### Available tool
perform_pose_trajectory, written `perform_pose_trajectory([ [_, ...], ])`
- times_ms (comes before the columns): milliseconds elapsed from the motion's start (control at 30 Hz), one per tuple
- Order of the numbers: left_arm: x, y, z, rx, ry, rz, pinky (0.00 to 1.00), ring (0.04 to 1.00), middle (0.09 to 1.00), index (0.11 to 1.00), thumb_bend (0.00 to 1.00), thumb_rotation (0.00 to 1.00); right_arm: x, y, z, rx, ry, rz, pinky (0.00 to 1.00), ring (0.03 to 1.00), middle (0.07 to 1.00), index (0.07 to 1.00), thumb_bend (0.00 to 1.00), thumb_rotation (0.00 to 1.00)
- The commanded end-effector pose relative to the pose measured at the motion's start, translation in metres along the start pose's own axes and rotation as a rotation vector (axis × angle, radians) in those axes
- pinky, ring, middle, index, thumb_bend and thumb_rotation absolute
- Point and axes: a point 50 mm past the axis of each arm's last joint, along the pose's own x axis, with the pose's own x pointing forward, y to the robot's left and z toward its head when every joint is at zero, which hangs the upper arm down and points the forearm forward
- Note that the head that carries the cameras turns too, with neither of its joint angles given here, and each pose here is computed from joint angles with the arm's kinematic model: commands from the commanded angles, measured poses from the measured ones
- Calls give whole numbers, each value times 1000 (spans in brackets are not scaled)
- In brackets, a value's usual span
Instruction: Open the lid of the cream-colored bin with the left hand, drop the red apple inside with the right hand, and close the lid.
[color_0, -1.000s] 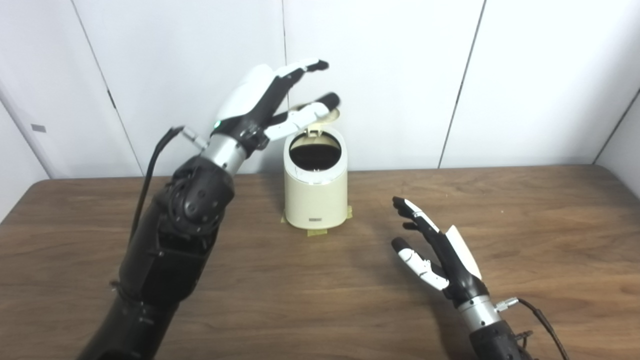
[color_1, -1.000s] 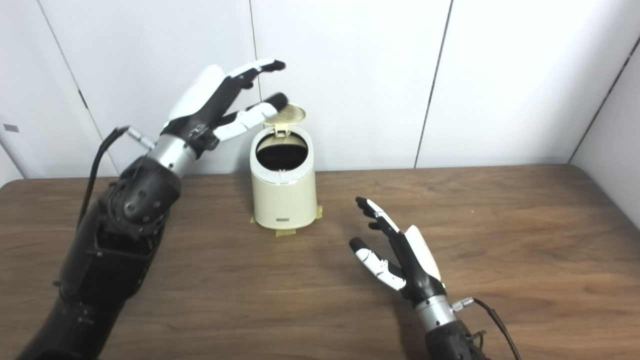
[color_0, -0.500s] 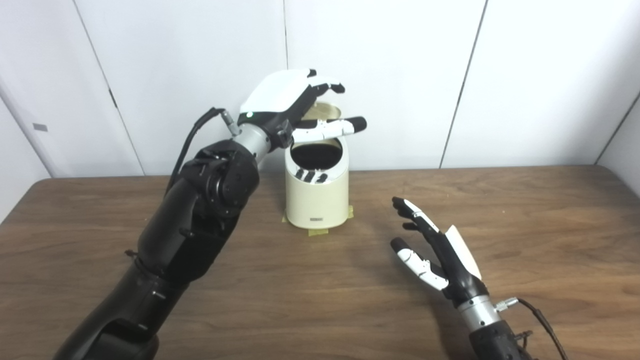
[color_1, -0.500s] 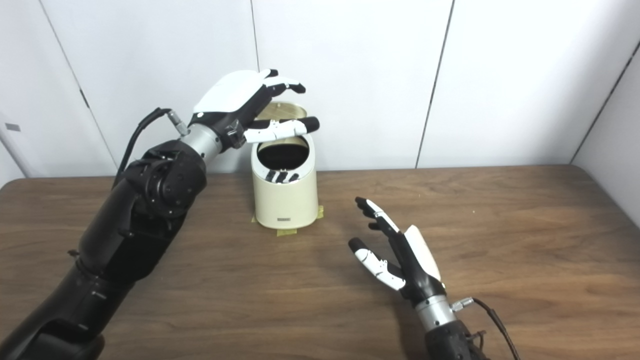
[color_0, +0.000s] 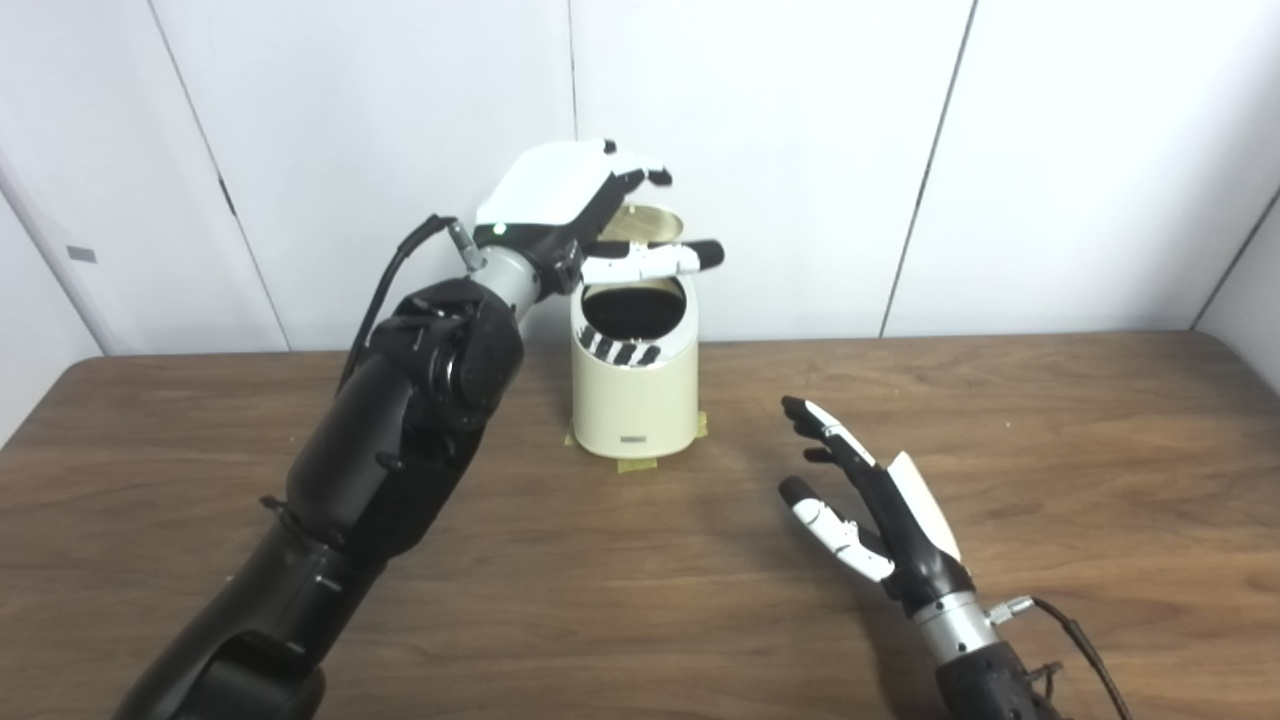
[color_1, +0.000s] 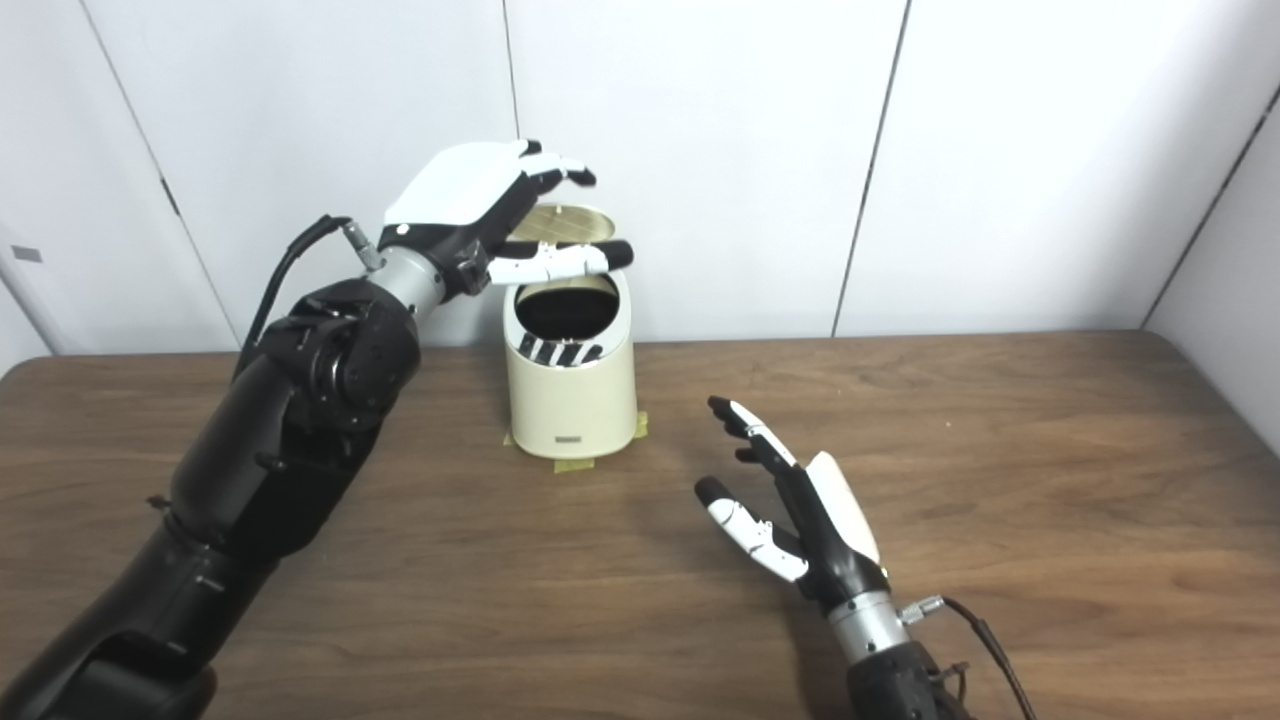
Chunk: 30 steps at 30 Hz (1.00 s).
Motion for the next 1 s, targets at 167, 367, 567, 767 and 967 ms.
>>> perform_pose_trajectory([
  [167, 10, 24, 6, 29, -34, 135, 1000, 1000, 930, 917, 779, 1000, 11, -4, 14, 0, -50, -31, 777, 869, 890, 888, 277, 800],
  [367, 17, 22, 4, 32, -2, 122, 1000, 979, 928, 919, 795, 1000, 11, -2, 15, 1, -48, -29, 781, 870, 888, 884, 288, 775],
  [567, 23, 16, 3, 60, 23, 83, 1000, 986, 907, 877, 816, 1000, 12, -1, 16, -2, -46, -29, 766, 861, 886, 883, 281, 733],
  [767, 25, 5, 1, 75, 30, 55, 1000, 961, 874, 844, 804, 1000, 11, -1, 18, -5, -45, -21, 771, 867, 893, 889, 286, 746],
  [967, 25, -1, -1, 85, 30, 38, 1000, 971, 871, 845, 806, 1000, 11, -1, 17, -12, -51, -26, 758, 860, 888, 884, 310, 766],
])
